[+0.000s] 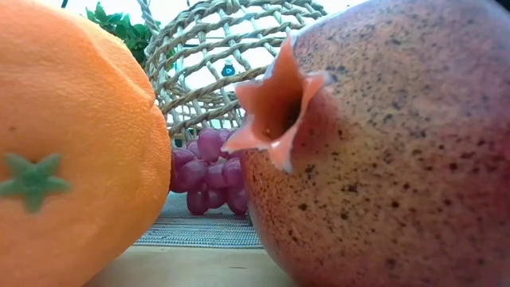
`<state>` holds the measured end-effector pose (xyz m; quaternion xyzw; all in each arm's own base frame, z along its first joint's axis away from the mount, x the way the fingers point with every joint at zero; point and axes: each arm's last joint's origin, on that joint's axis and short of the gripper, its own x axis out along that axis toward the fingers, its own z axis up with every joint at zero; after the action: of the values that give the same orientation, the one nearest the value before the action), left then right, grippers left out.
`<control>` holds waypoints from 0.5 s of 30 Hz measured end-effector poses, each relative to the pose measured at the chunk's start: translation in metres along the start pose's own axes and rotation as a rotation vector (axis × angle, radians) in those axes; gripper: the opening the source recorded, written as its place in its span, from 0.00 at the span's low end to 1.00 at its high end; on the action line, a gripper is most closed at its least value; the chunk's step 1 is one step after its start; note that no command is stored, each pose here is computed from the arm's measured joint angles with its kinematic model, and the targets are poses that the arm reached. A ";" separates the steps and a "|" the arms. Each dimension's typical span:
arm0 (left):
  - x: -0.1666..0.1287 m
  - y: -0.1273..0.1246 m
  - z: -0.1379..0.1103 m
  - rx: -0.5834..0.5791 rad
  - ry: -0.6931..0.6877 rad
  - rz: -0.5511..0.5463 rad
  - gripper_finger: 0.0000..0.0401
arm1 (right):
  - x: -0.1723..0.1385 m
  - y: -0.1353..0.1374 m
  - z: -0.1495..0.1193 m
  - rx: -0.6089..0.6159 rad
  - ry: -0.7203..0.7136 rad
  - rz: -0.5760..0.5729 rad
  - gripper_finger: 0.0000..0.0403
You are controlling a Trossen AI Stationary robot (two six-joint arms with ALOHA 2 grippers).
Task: Build produce basket
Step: Put the mango into the basket
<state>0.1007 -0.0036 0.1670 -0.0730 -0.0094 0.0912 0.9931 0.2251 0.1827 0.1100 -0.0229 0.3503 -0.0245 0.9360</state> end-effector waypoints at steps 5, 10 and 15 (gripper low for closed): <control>0.000 0.000 0.000 0.000 -0.001 0.000 0.98 | 0.000 0.000 -0.001 -0.004 0.006 -0.002 0.75; 0.000 0.000 0.000 0.000 0.000 0.000 0.98 | 0.000 0.000 0.000 -0.002 0.005 -0.001 0.68; 0.000 0.000 0.000 0.000 0.000 0.000 0.98 | -0.004 0.001 0.004 0.024 0.001 0.053 0.70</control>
<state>0.1007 -0.0036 0.1670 -0.0730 -0.0094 0.0912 0.9931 0.2249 0.1843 0.1157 -0.0022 0.3509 -0.0039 0.9364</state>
